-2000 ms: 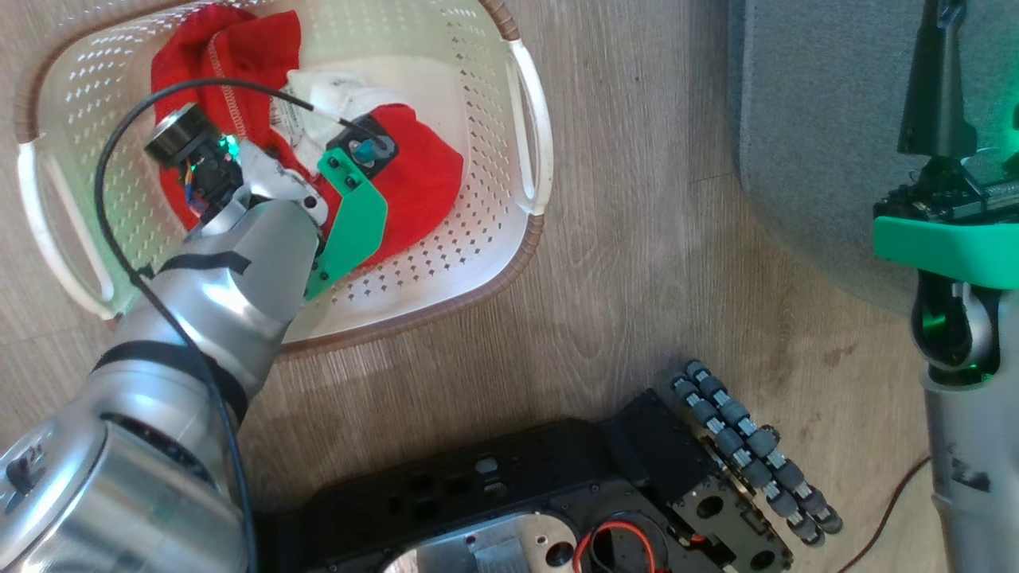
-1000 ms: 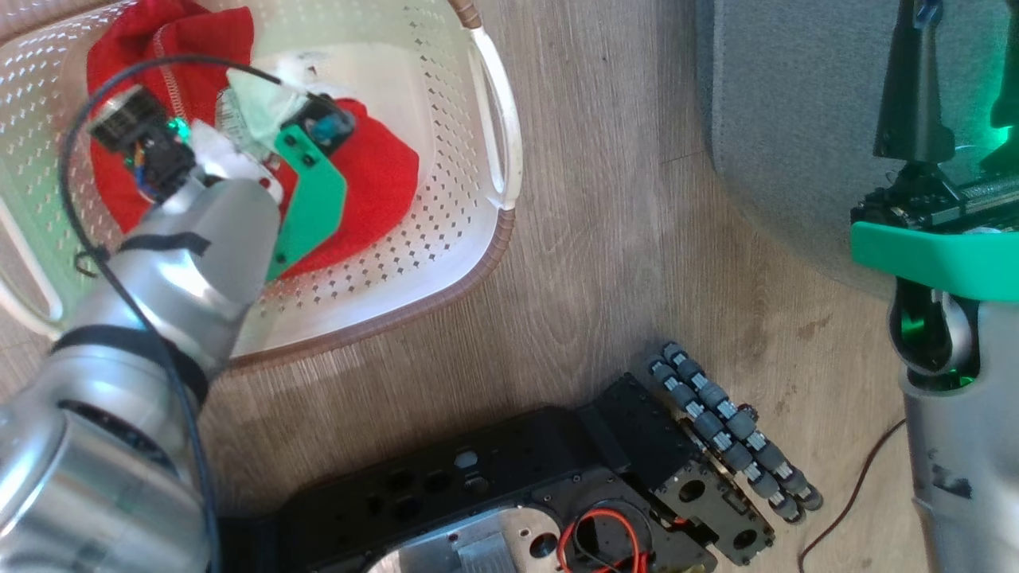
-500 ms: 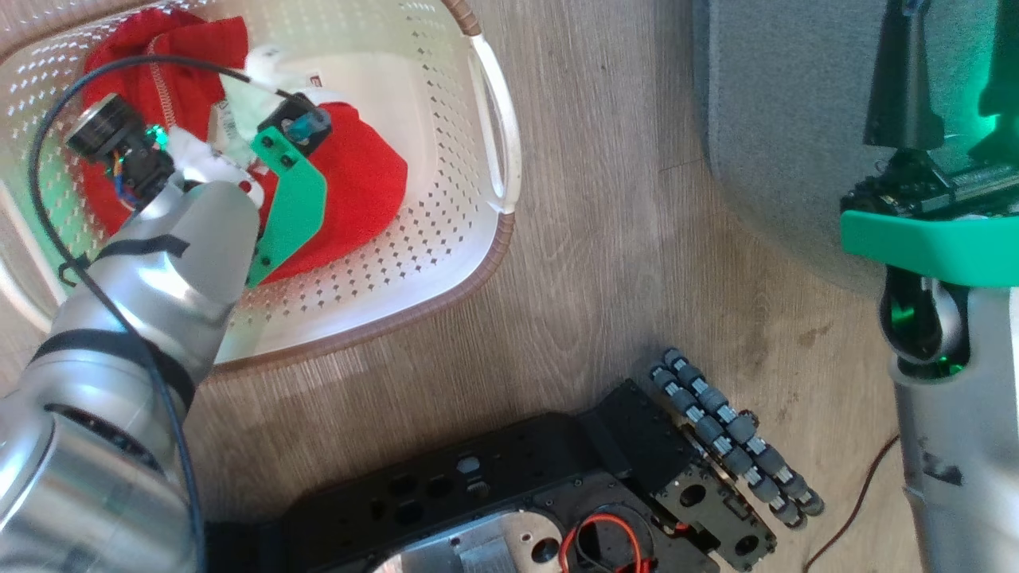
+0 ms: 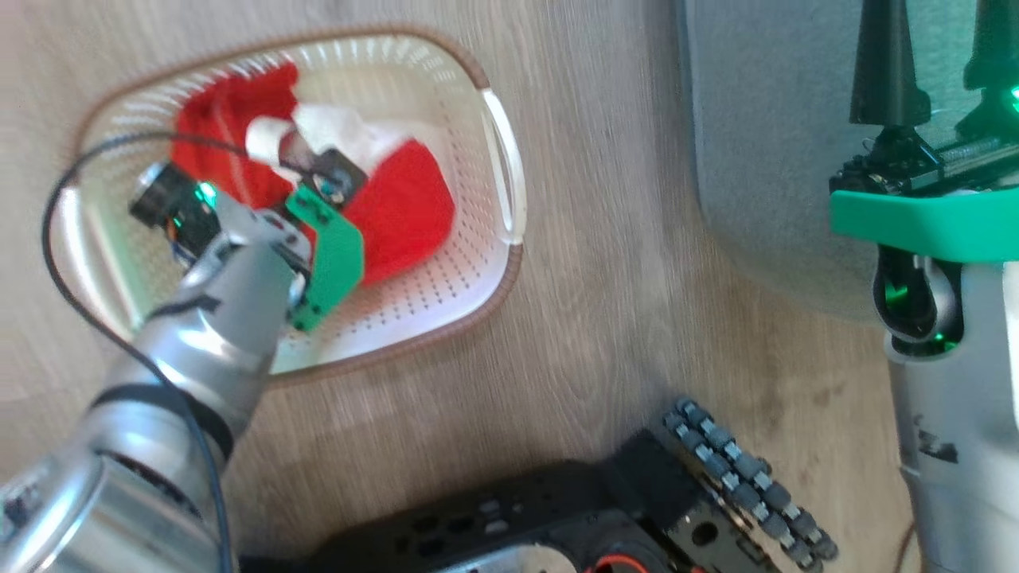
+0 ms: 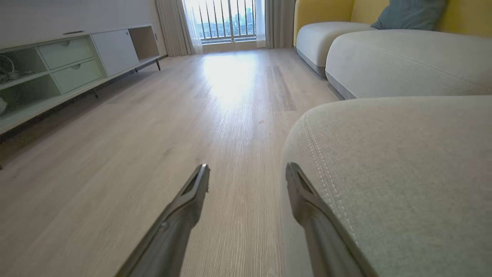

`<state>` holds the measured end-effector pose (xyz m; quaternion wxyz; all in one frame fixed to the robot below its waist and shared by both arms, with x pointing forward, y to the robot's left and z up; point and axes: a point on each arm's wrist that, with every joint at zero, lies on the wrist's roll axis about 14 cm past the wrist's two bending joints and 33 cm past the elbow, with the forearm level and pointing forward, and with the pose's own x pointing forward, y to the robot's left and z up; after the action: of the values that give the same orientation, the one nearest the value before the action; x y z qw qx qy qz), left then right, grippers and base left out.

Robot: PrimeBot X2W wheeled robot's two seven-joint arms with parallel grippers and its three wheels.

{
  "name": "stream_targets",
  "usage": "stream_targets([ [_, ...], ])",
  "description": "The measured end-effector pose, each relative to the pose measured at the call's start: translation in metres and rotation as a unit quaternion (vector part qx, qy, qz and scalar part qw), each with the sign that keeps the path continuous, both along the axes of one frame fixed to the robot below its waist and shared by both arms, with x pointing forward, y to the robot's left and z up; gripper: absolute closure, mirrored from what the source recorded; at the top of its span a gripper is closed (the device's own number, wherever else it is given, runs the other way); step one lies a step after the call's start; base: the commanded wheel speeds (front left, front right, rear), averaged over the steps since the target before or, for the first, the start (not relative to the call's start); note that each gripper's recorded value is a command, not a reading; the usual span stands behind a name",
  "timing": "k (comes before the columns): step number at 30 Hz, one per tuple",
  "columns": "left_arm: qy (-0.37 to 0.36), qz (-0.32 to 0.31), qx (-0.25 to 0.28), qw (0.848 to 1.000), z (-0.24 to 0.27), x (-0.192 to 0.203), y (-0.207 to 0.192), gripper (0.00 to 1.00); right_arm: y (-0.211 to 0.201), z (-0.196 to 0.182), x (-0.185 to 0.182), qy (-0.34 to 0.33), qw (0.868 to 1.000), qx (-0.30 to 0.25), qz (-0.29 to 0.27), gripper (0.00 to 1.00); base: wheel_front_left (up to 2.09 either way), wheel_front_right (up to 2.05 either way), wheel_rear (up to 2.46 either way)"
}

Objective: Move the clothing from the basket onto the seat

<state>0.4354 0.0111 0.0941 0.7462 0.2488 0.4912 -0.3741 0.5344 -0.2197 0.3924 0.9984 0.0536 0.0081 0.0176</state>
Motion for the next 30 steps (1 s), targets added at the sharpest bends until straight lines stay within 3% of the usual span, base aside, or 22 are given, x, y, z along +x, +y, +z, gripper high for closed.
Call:
stream_targets([
  [8,-0.094,0.051,-0.068,0.992,0.073,0.020,-0.003,1.00,0.003,0.062,-0.012,-0.055,0.998,0.006,0.002,0.00,0.00,0.00,0.00],
  [19,-0.214,0.115,-0.124,0.962,0.172,0.032,0.005,1.00,0.009,0.124,-0.048,-0.102,0.995,0.016,0.008,0.00,0.00,0.00,0.00],
  [30,-0.327,0.163,-0.206,0.908,0.276,0.029,-0.003,1.00,0.021,0.160,-0.090,-0.129,0.991,0.030,0.020,0.00,0.00,0.00,0.00],
])
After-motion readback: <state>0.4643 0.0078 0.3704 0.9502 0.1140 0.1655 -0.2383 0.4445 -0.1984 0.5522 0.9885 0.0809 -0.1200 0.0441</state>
